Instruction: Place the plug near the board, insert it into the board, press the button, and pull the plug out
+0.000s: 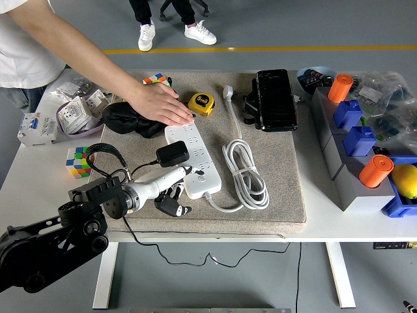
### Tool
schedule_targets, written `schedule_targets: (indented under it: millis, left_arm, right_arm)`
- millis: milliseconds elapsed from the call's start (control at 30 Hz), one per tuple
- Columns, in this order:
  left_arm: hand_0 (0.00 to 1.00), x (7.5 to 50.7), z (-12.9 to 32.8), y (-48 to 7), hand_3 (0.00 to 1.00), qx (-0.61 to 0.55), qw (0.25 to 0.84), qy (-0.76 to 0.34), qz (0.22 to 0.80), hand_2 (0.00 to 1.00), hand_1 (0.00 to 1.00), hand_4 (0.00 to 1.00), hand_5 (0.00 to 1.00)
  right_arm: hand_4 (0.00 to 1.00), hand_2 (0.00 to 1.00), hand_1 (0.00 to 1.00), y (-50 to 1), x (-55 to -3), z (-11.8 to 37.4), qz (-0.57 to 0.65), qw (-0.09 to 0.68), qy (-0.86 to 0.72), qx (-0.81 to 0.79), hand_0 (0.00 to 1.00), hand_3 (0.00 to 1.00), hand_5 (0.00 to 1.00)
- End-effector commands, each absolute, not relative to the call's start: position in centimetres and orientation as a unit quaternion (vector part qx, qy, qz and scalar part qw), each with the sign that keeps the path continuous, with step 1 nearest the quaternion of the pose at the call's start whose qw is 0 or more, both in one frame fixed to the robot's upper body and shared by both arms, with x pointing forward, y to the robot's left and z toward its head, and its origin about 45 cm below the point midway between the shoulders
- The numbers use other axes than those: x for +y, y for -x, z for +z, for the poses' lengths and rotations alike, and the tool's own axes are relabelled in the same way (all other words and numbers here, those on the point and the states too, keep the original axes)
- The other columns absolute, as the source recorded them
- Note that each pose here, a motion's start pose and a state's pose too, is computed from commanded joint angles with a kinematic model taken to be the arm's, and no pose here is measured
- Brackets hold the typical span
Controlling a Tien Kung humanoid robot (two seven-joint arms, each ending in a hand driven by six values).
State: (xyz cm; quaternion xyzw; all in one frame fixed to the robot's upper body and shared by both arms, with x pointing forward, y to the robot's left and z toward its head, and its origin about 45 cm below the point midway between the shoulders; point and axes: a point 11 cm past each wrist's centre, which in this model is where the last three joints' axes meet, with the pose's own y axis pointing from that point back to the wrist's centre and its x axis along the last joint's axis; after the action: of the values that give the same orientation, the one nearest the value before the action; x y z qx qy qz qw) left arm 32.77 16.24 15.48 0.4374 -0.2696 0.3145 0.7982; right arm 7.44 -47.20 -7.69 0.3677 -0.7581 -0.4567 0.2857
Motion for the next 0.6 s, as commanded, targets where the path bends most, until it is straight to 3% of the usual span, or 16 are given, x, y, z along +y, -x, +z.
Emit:
schedule_targets:
  millis: [600]
  left_arm:
    - [0.044,16.2,14.55,-32.83,0.872,-0.262,0.796,-0.455,0.301,0.15,0.088,0.792,0.002]
  right_arm:
    - [0.843,0.673,0.671,-7.5,-47.2,-7.67,-0.456,0.284,-0.368,-0.759,0.616,0.562,0.488]
